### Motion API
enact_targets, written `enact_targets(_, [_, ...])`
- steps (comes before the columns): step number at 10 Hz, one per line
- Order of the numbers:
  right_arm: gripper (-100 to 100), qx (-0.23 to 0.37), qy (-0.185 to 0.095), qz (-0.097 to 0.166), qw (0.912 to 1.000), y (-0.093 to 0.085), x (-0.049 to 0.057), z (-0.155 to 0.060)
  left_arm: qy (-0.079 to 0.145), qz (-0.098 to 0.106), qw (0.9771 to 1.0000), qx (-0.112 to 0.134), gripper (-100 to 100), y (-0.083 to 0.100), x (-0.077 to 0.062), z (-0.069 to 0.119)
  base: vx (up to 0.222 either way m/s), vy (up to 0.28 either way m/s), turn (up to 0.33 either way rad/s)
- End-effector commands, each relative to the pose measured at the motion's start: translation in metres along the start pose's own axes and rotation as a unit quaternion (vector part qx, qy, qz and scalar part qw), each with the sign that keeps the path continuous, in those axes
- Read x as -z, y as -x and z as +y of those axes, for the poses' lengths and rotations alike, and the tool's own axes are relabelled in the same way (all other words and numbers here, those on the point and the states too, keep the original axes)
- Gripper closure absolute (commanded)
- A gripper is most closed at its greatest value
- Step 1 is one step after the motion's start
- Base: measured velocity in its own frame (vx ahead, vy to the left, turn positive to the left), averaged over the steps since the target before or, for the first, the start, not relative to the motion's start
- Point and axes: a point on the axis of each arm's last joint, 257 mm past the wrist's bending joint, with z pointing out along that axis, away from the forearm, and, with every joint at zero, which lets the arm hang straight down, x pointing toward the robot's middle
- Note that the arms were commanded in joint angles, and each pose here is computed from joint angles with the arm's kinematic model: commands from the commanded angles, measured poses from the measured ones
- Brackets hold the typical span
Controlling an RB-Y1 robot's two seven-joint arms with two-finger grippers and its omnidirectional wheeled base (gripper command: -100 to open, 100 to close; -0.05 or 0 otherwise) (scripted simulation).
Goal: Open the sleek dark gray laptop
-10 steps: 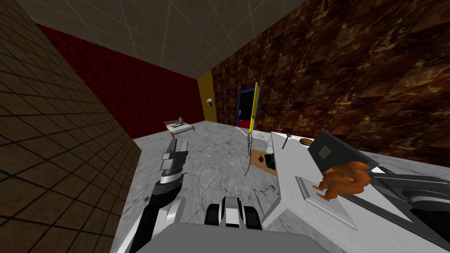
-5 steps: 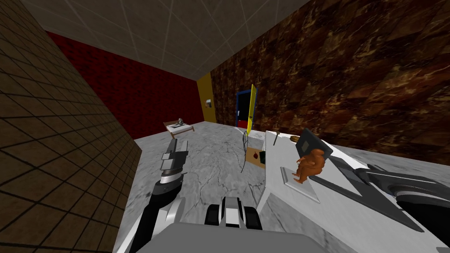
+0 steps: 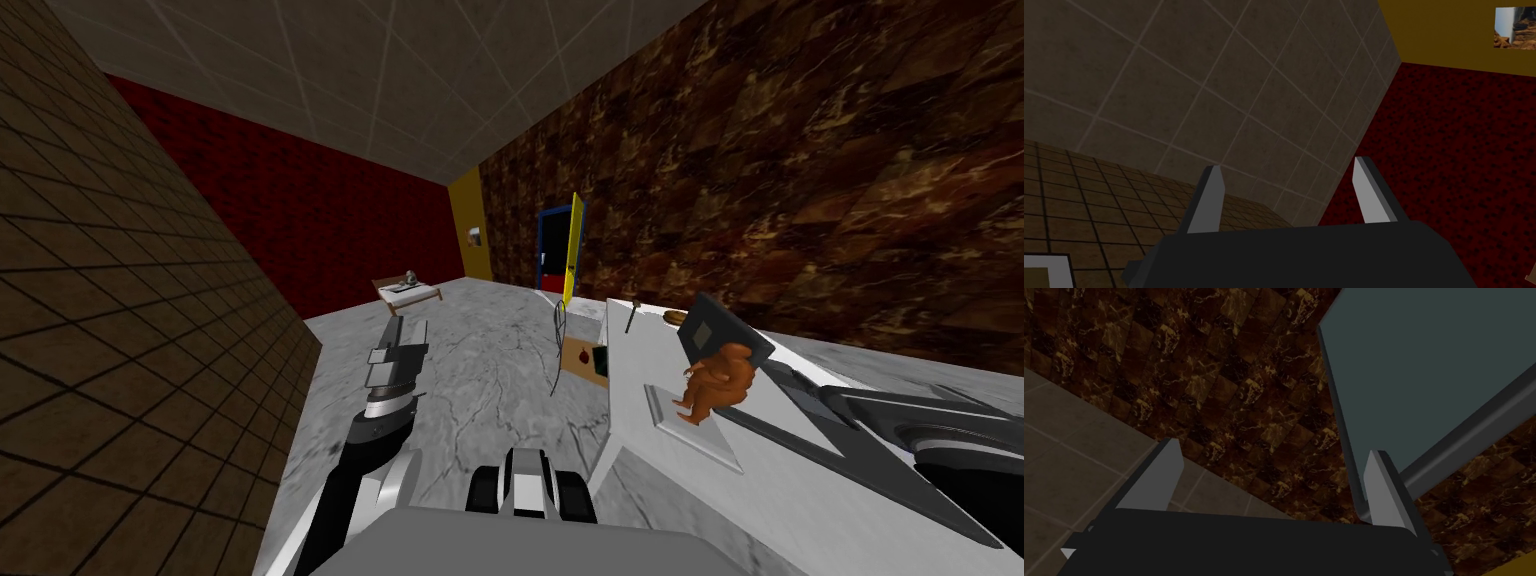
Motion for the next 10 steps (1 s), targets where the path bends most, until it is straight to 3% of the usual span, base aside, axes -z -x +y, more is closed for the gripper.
enact_targets(1, [-100, 0.055, -0.005, 0.006, 0.9985, -0.001, 0.006, -0.009, 0.000, 0.000, 1.0000, 0.000, 0, 0.000, 0.000, 0.000, 0.138, 0.122, 0.004])
enact_targets(4, [-100, 0.121, -0.011, 0.013, 0.9926, -0.002, 0.012, -0.020, 0.000, 0.000, 1.0000, 0.000, 0, 0.000, 0.000, 0.000, 0.149, 0.110, -0.003])
enact_targets(6, [-100, 0.109, -0.011, 0.012, 0.9939, -0.003, 0.012, -0.019, 0.000, 0.000, 1.0000, 0.000, 0, 0.000, 0.000, 0.000, 0.035, 0.025, -0.007])
enact_targets(7, [100, 0.109, -0.011, 0.012, 0.9939, -0.003, 0.012, -0.019, 0.000, 0.000, 1.0000, 0.000, 0, 0.000, 0.000, 0.000, 0.006, 0.005, 0.008])
enact_targets(10, [100, 0.032, -0.009, 0.011, 0.9994, -0.005, 0.005, -0.014, 0.000, 0.000, 1.0000, 0.000, 0, 0.000, 0.000, 0.000, -0.083, -0.078, -0.015])
